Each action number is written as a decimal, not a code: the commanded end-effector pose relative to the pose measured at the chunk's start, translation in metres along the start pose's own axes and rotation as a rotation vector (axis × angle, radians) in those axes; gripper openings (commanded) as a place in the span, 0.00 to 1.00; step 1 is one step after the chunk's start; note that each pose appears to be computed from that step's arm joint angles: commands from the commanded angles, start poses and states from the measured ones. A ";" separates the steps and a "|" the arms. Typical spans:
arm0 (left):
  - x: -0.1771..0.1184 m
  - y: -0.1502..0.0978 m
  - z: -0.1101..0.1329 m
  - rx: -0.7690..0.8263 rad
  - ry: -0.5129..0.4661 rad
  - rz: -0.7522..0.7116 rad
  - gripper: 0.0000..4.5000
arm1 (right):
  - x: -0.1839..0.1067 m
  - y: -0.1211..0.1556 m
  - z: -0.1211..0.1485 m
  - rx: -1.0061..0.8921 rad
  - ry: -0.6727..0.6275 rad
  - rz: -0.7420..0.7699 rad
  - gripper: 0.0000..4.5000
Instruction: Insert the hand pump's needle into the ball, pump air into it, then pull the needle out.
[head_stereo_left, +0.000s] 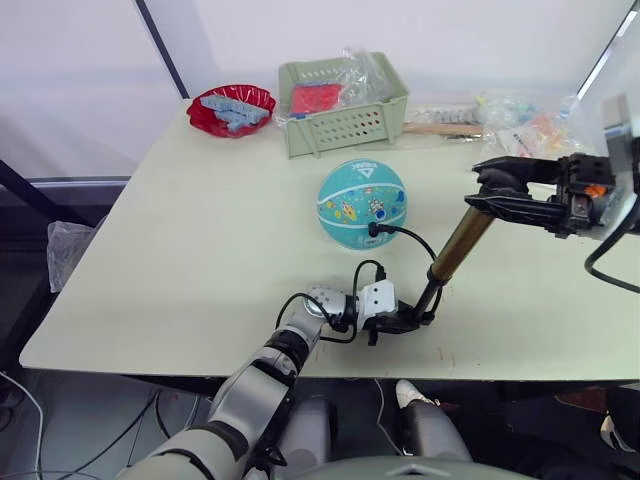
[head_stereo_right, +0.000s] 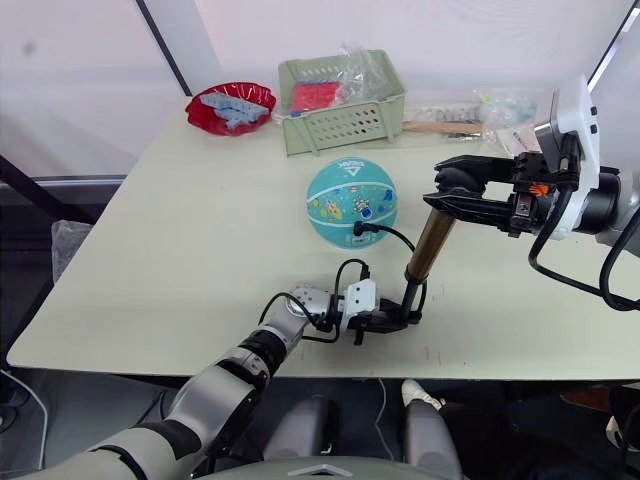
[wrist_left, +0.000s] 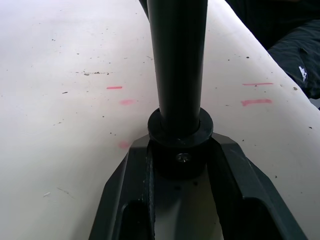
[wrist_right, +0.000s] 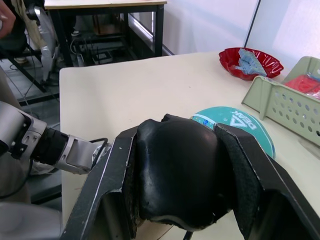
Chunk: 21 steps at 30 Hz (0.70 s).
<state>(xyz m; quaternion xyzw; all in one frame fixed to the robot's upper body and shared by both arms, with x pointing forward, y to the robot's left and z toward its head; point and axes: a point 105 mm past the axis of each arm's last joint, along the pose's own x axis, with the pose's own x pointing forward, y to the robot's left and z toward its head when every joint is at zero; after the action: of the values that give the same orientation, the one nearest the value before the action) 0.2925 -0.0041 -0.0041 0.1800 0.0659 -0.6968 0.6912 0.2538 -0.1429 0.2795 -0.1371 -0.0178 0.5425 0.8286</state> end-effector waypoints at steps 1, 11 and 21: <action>-0.011 -0.027 -0.048 -0.141 0.149 -0.039 0.23 | 0.006 0.009 -0.021 -0.028 0.054 0.014 0.43; -0.011 -0.026 -0.048 -0.141 0.150 -0.033 0.23 | 0.031 0.033 -0.107 0.051 0.148 0.028 0.43; -0.011 -0.027 -0.047 -0.137 0.147 -0.038 0.23 | 0.050 0.057 -0.152 0.005 0.176 0.001 0.43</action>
<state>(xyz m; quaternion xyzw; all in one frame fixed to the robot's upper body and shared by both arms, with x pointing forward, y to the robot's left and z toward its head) 0.2928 0.0029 -0.0104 0.1847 0.0792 -0.6893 0.6961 0.2540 -0.1062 0.1391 -0.1860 0.0024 0.5248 0.8307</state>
